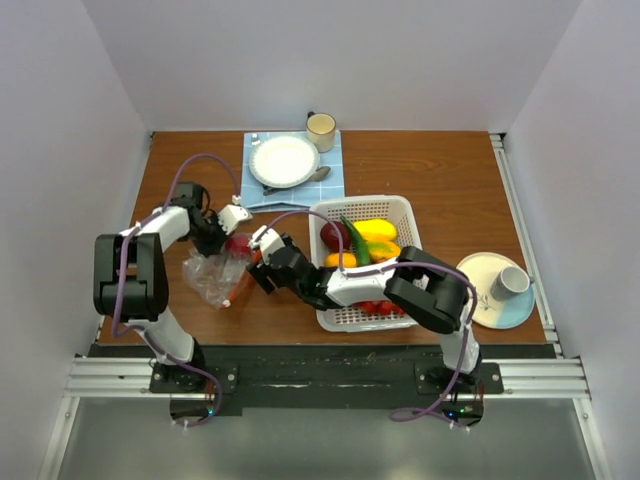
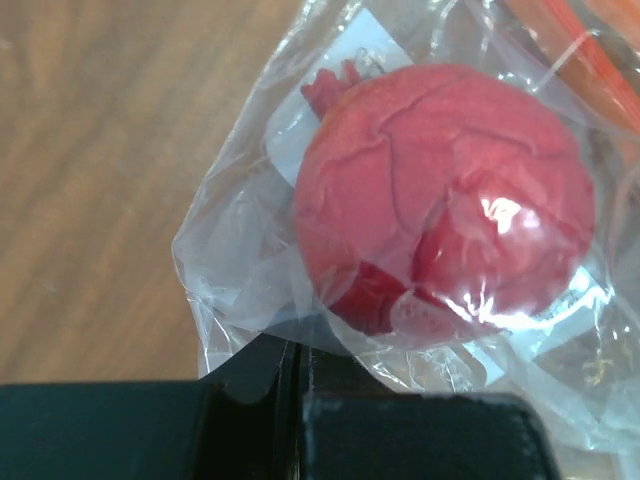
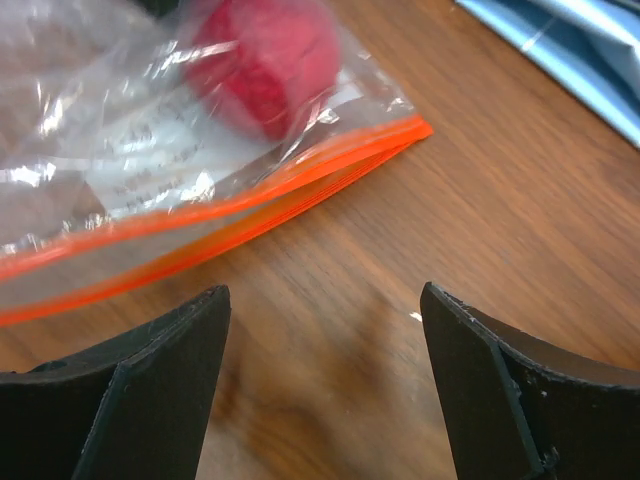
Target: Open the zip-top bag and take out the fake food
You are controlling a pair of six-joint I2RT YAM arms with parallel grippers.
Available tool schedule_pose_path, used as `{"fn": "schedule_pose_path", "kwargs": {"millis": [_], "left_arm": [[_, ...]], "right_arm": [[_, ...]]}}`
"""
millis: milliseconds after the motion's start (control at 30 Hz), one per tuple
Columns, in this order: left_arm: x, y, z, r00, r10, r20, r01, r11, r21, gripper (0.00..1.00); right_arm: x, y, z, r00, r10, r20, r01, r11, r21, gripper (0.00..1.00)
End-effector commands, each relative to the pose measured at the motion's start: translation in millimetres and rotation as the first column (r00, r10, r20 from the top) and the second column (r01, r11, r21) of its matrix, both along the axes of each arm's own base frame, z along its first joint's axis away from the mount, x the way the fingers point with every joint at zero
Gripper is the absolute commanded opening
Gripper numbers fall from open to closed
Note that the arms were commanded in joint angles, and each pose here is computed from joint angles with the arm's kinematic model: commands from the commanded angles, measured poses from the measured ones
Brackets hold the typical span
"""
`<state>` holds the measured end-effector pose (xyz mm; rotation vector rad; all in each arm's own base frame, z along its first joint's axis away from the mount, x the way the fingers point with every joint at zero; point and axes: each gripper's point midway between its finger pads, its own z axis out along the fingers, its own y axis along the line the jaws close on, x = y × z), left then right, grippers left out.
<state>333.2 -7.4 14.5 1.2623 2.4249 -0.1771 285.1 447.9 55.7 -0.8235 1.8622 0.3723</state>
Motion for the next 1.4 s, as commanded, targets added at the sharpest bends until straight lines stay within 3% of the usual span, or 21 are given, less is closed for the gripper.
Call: {"fn": "schedule_pose_path", "kwargs": {"millis": [0,267,467,700,1033,1167,1367], "left_arm": [[22.6,8.8,-15.7,0.999,-0.035,0.037,0.032,0.997,0.069,0.0],[23.4,-2.6,-26.3,0.997,-0.078,-0.021,0.079,0.996,0.047,0.0],[-5.1,-24.9,-38.0,0.967,-0.193,-0.167,0.194,0.981,-0.006,0.0],[-56.3,-45.4,-42.6,0.886,-0.314,-0.341,0.302,0.949,-0.089,0.0],[-100.7,-56.6,-42.4,0.838,-0.386,-0.386,0.37,0.922,-0.119,0.0],[-98.4,-57.5,-42.3,0.846,-0.378,-0.377,0.364,0.925,-0.109,0.0],[-92.0,-58.2,-36.6,0.857,-0.369,-0.36,0.356,0.929,-0.104,0.0]], "right_arm": [[11.9,29.1,34.3,0.997,0.026,0.067,-0.034,0.993,0.115,0.8],[18.6,51.8,33.9,0.995,0.033,0.093,-0.052,0.977,0.205,0.81],[35.2,60.8,29.9,0.993,0.004,0.116,-0.032,0.97,0.242,0.84],[54.3,66.4,24.8,0.995,-0.041,0.089,0.013,0.955,0.296,0.91],[74.4,69.1,44.0,0.991,-0.088,0.097,0.047,0.931,0.363,0.97],[69.0,71.6,38.4,0.996,-0.068,0.055,0.043,0.929,0.367,0.89],[52.2,55.5,16.3,0.998,-0.061,-0.007,0.059,0.941,0.332,0.64]]}}
